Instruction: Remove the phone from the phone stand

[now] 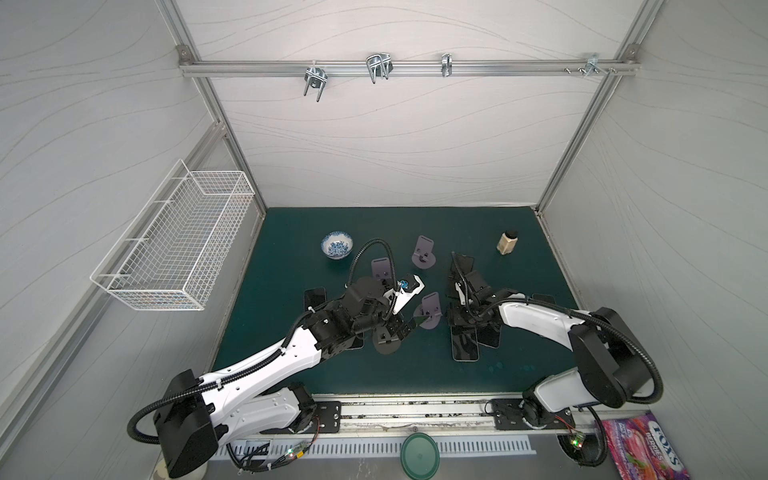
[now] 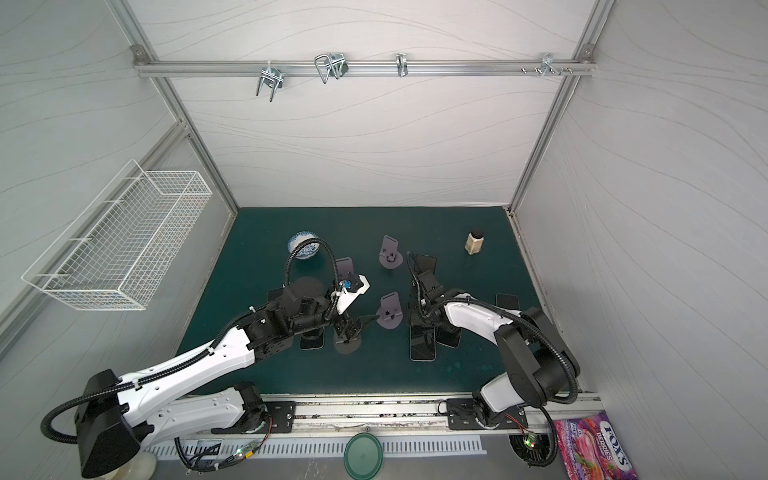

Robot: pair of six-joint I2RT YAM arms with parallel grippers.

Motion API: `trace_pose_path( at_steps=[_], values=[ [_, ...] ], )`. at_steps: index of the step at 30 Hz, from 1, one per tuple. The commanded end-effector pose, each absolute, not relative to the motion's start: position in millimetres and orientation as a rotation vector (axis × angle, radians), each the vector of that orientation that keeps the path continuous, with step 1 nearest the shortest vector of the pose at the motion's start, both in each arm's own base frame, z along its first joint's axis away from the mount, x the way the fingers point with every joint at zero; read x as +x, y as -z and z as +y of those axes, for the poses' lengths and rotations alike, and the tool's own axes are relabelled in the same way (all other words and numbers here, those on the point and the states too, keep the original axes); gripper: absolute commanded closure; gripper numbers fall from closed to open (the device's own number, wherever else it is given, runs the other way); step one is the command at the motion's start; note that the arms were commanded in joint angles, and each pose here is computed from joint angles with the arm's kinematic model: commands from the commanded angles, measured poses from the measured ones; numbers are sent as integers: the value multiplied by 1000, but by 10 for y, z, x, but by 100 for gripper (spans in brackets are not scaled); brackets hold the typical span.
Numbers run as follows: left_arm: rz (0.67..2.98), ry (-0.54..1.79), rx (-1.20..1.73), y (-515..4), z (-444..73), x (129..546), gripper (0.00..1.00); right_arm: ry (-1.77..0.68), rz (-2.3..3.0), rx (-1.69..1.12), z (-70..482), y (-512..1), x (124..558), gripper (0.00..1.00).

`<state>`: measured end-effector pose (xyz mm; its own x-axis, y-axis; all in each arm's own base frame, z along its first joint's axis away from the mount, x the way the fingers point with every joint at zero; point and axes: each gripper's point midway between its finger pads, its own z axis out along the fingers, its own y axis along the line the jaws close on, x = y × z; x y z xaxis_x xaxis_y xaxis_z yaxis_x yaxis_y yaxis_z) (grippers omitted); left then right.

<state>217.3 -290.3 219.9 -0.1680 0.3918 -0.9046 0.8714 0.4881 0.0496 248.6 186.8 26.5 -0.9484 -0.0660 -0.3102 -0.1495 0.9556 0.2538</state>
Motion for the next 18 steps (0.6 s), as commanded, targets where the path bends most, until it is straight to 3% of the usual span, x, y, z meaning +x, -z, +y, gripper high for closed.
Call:
trace_pose_path(
  at_steps=[1,18],
  values=[
    [1718,618,1074,-2281,-2936,2184,6,-449,2839,-142,1912,-233,2374,55],
    [1740,656,1090,-2221,-3000,2165,6,-402,2881,-128,1869,-36,2364,53]
  ],
)
